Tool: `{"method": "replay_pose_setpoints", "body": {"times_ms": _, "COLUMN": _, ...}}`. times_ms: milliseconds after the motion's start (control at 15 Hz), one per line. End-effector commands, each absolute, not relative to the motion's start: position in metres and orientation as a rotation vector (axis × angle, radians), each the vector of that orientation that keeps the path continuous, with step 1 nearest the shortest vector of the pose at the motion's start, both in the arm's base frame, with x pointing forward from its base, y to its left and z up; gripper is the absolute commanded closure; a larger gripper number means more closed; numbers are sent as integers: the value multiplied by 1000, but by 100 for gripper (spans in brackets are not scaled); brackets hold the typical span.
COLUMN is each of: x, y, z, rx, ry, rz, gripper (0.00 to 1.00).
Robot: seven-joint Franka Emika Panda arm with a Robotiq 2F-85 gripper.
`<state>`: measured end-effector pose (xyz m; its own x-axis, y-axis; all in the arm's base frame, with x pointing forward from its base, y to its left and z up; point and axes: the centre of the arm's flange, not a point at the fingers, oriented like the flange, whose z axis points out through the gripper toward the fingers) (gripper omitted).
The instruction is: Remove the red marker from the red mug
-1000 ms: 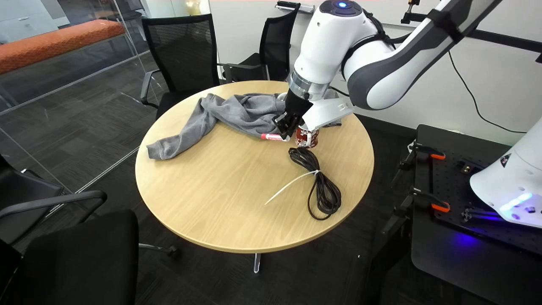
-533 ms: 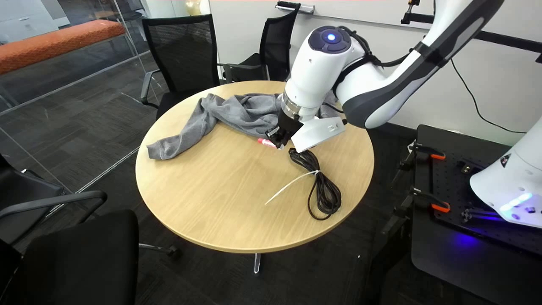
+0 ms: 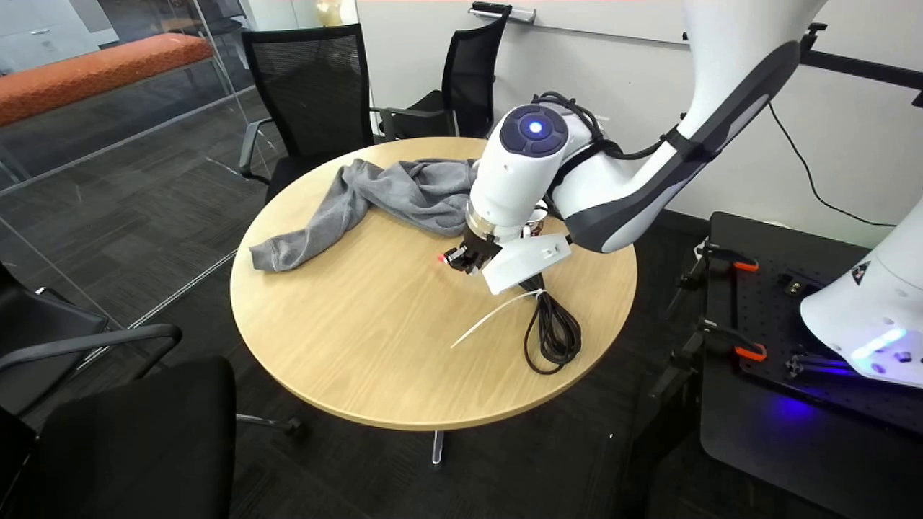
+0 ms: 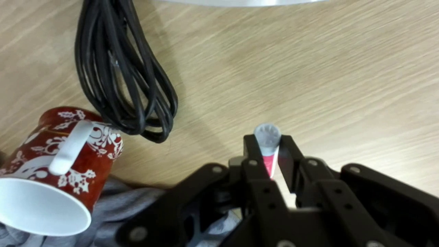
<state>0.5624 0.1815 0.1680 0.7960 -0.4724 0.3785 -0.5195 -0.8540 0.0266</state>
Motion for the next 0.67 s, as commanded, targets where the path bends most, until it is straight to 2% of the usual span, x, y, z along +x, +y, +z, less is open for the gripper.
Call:
{"method": "replay_pose_setpoints", "body": {"times_ms": 0, "x": 574, "y": 185, "z": 149, "rx": 2842, "ry": -798, "rz": 563, "gripper": 95}}
{"method": "replay_pose_setpoints", "body": {"times_ms": 600, "x": 583, "y": 189, "z": 128, "rx": 2838, "ry": -780, "rz": 542, "gripper": 95}}
